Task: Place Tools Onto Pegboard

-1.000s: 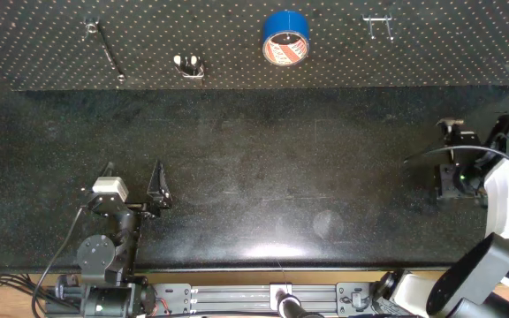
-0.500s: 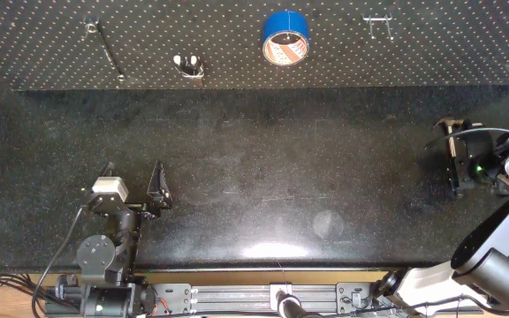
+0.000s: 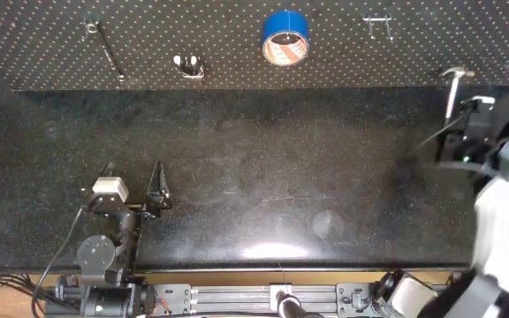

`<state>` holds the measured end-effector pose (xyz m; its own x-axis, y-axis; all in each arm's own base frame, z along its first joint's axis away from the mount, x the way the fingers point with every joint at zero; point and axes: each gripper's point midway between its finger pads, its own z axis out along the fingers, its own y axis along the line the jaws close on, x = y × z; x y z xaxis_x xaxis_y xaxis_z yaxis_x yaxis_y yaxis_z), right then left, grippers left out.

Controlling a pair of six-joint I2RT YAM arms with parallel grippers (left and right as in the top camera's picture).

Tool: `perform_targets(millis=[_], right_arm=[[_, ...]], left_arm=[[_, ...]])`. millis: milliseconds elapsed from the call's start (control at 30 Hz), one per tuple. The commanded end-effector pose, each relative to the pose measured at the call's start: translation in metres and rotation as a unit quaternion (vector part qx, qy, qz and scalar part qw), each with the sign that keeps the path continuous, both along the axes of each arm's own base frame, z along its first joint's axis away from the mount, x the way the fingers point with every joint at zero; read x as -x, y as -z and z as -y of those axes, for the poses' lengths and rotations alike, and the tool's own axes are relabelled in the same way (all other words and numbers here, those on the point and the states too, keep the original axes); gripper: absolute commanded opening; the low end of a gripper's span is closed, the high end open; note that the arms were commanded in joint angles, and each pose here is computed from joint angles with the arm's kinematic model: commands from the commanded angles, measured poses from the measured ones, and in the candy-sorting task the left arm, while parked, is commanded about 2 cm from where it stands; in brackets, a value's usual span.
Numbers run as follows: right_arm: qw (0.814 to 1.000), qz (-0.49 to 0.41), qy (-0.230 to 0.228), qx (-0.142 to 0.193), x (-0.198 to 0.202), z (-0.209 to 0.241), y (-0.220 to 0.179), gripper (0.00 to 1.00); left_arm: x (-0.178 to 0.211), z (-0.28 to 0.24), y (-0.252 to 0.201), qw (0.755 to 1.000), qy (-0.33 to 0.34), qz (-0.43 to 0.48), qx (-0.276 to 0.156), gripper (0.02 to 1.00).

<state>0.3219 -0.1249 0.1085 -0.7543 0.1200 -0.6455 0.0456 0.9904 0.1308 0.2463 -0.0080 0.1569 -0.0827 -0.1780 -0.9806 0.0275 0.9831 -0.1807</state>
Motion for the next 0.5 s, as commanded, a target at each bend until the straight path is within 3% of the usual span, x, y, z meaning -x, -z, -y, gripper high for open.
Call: perform_targets(millis=[33, 100, 167, 200, 233, 367, 467, 500], right_arm=[[0.979, 0.198, -0.014, -0.051, 0.014, -0.087, -0.076, 0.077], [0.949, 0.304, -0.076, -0.044, 0.004, -0.125, -0.129, 0.075], [0.930, 0.351, -0.100, -0.046, -0.025, -0.148, -0.144, 0.075], [0.923, 0.362, -0.108, -0.072, -0.038, -0.160, -0.145, 0.075], [0.921, 0.364, -0.107, -0.088, -0.055, -0.163, -0.137, 0.075], [0.930, 0.340, -0.105, -0.092, -0.087, -0.160, -0.123, 0.075], [0.934, 0.325, -0.118, -0.086, -0.104, -0.162, -0.111, 0.075], [0.936, 0.320, -0.131, -0.068, -0.106, -0.164, -0.102, 0.075]], left_arm=[[0.000, 0.002, 0.000, 1.000, 0.004, 0.001, -0.001, 0.993], [0.000, 0.002, 0.000, 1.000, 0.004, 0.001, -0.001, 0.993], [0.000, 0.002, 0.000, 1.000, 0.004, 0.001, -0.001, 0.993], [0.000, 0.002, 0.000, 1.000, 0.004, 0.001, -0.001, 0.993], [0.000, 0.002, 0.000, 1.000, 0.004, 0.001, -0.001, 0.993], [0.000, 0.002, 0.000, 1.000, 0.004, 0.001, -0.001, 0.993], [0.000, 0.002, 0.000, 1.000, 0.004, 0.001, -0.001, 0.993], [0.000, 0.002, 0.000, 1.000, 0.004, 0.001, -0.001, 0.993]])
